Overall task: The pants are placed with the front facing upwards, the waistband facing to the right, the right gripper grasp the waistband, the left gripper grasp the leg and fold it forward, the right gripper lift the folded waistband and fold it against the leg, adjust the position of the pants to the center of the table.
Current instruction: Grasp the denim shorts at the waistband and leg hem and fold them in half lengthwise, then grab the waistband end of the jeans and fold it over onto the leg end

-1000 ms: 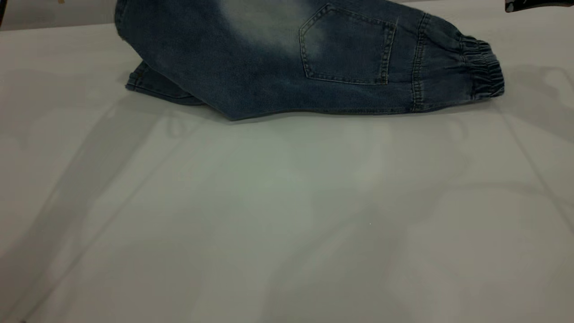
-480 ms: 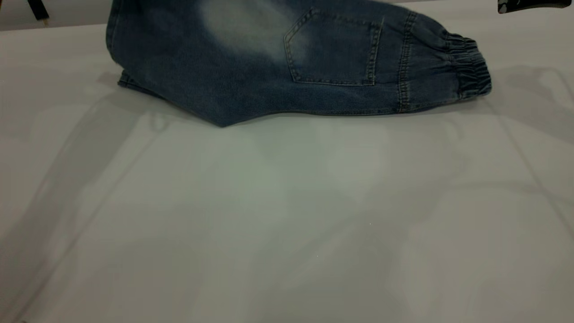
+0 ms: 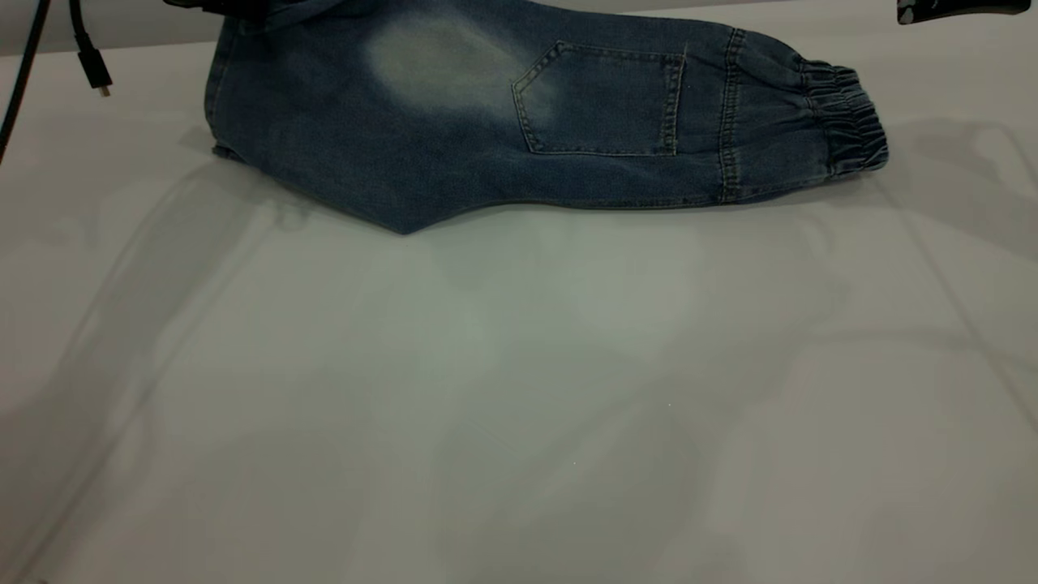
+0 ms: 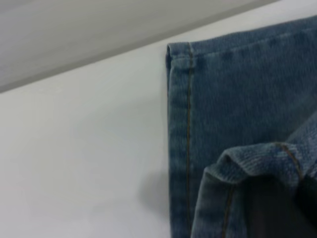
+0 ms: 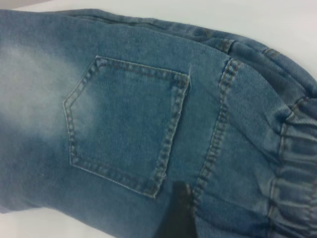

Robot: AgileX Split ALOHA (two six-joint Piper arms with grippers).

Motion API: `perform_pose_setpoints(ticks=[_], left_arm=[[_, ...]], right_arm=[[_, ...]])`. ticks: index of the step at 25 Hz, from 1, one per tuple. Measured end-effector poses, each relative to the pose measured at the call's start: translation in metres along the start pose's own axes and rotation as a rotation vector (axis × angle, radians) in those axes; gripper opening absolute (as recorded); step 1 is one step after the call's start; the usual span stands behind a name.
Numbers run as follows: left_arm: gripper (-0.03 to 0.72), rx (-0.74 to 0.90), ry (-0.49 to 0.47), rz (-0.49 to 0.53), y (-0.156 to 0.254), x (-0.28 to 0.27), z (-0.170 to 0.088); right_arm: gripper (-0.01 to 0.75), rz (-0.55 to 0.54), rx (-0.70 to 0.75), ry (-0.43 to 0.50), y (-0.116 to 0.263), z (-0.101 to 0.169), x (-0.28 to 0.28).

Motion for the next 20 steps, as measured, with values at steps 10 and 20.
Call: perform_pose_setpoints(ticks=[10,20], left_arm=[[0.412,0.0,-0.037,-0.075,-0.011,0.0,0.006],[0.44,-0.029,0.023,0.021,-0.005,-0.003,-0.005]], right_arm=[[0.577,0.0,0.001,0.0,0.0,0.0,0.0],[0.577,0.092,0.185,-0.061,0.007,-0.009,-0.013]])
Point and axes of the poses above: a point on each arm's last joint axis where the gripper is mounted, x pointing out along that axis toward the gripper, z along the wrist's bending axis when the last joint is at zero, y = z × x, the point moved 6 cm from there along x, pointing out along that axis toward the gripper, and after that the axes turned 12 degrees about x, right-handed, at the moved point
